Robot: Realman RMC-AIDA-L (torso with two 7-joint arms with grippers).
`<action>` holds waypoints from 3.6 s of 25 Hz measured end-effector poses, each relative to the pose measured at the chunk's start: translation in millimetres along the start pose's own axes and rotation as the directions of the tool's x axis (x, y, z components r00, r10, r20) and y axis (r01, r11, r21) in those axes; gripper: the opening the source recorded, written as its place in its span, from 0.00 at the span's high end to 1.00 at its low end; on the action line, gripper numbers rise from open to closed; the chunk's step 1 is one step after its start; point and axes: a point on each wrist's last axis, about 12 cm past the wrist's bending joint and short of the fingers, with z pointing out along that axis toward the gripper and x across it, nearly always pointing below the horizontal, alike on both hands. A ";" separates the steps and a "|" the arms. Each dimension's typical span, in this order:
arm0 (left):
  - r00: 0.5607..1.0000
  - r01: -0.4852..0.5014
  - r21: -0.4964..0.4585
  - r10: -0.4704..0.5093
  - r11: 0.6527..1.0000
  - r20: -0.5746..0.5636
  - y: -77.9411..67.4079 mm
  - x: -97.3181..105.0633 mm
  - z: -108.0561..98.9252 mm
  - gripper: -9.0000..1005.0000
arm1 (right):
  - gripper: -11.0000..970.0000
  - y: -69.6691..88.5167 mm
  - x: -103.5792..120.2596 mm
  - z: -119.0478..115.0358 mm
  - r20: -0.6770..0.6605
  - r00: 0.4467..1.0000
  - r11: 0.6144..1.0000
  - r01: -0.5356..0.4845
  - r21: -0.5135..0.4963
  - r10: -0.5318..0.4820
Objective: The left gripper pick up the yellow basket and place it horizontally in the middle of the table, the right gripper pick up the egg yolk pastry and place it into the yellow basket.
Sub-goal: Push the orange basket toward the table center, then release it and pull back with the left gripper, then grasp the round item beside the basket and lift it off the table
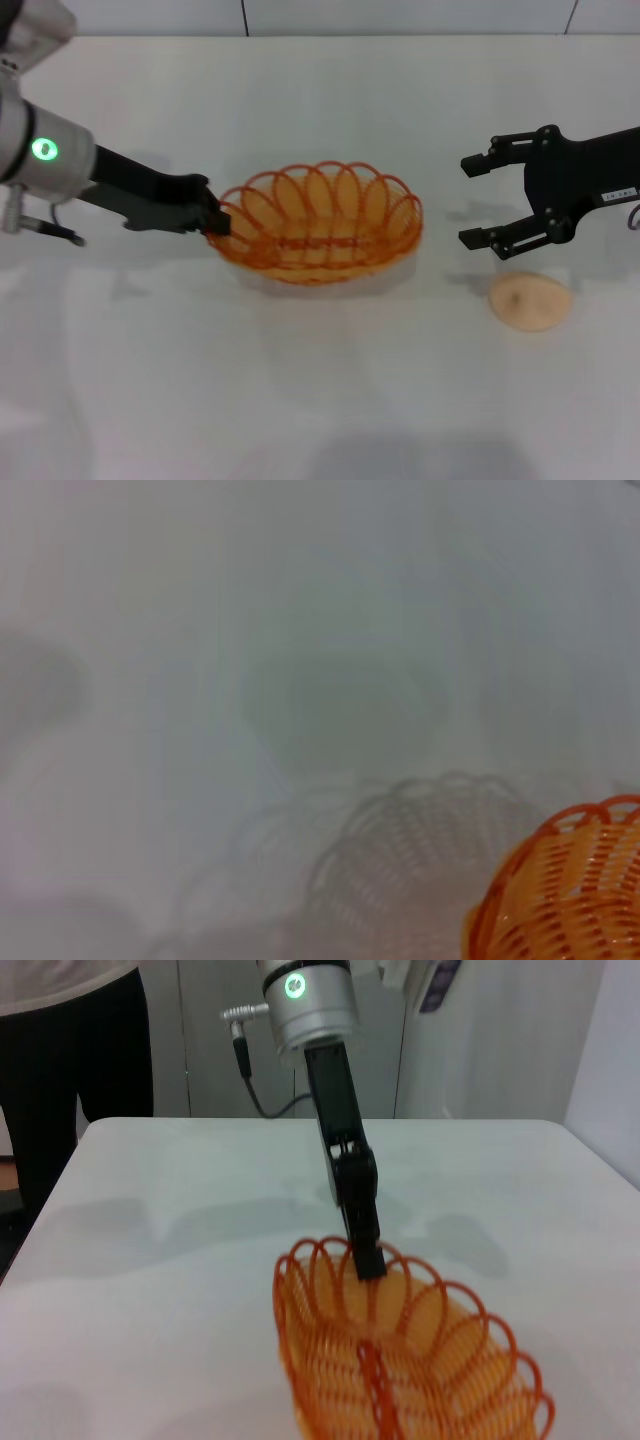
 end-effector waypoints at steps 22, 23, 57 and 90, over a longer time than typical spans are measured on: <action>0.999 0.034 -0.069 -0.036 0.997 -0.041 -28.7 -0.3 39.5 0.81 | 0.12 5.5 7.7 -8.3 -0.009 1.000 1.000 0.001 -0.007 -0.001; 0.999 0.025 -0.075 -0.028 0.997 -0.041 -29.7 -0.5 40.4 0.81 | 0.12 5.7 7.7 -8.2 -0.009 1.000 1.000 0.001 -0.007 -0.001; 0.958 -0.194 -0.034 0.197 0.980 0.209 -5.3 7.2 -17.0 0.27 | 0.13 12.0 12.8 -10.7 0.000 1.000 1.000 -0.026 -0.011 0.026; 0.328 -0.935 0.044 0.813 0.351 0.480 53.3 73.8 -74.5 0.27 | 0.13 21.9 17.0 -11.4 0.093 0.987 0.992 -0.129 -0.008 0.129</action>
